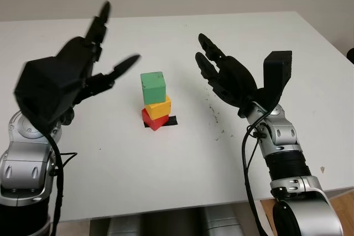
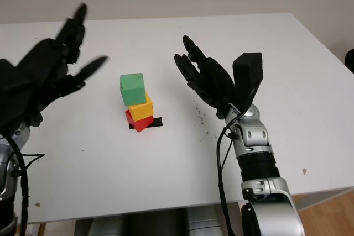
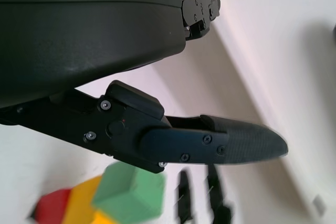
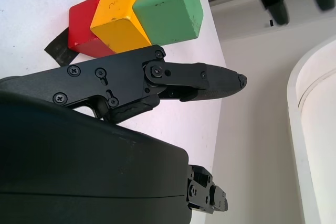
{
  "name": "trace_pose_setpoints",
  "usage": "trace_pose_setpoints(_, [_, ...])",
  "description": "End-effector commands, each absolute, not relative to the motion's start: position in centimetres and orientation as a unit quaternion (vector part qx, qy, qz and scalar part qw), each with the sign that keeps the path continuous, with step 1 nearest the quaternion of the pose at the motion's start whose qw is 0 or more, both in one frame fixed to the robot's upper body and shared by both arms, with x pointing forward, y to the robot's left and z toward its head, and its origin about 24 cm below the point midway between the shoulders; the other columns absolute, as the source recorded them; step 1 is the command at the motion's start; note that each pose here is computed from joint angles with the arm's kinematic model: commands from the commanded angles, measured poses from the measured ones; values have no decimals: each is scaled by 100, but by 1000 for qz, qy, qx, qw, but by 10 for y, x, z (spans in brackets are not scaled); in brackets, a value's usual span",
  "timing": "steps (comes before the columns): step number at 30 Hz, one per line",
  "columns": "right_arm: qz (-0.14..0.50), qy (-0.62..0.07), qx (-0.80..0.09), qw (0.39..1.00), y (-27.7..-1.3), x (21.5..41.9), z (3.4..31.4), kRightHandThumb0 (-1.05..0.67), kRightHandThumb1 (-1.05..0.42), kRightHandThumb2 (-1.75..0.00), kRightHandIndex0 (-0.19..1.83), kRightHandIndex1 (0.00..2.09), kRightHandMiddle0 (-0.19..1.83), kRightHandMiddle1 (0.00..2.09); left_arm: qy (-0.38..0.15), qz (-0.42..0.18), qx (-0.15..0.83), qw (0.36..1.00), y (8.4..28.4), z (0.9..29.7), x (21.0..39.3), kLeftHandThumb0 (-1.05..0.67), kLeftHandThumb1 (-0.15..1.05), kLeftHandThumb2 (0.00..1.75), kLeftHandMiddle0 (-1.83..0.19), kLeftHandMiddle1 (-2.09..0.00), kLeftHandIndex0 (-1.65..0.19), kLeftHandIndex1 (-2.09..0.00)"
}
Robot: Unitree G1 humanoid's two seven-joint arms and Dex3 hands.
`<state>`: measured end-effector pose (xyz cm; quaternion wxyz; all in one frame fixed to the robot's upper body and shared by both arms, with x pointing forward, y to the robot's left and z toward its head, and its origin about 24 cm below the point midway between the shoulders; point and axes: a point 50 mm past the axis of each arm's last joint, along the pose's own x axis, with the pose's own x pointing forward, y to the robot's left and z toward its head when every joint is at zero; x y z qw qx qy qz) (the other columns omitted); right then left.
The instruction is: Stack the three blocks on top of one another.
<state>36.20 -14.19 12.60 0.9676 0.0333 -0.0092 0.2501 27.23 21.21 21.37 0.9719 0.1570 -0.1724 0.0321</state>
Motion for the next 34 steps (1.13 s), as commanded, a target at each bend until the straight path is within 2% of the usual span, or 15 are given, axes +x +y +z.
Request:
trace_pose_setpoints(1, [253, -26, 41, 966, -140, 365, 133, -62, -105, -47, -19, 2, -16, 6, -192, 68, 119, 972, 220, 213, 271, -91, 105, 57, 19, 0, 19, 0])
trace_pose_setpoints(7, [243, -37, 35, 969, -141, 367, 132, -63, -105, -63, -19, 2, -18, 5, -175, 123, 96, 972, 241, 187, 277, -85, 105, 68, 19, 0, 19, 0])
trace_pose_setpoints(13, [232, -41, 34, 971, -142, 366, 131, -69, -105, -66, -19, 0, -19, 1, -126, 129, 83, 980, 255, 149, 283, -85, 105, 70, 19, 0, 19, 0])
trace_pose_setpoints(21, [224, -37, 31, 973, -141, 365, 126, -74, -105, -71, -19, 0, -19, 0, -103, 98, 53, 988, 247, 121, 283, -80, 105, 73, 19, 0, 19, 0])
trace_pose_setpoints(34, [180, -32, 22, 983, -141, 366, 117, -76, -105, -77, -19, 0, -19, 0, -89, 91, 52, 990, 237, 105, 280, -84, 105, 70, 19, 0, 19, 0])
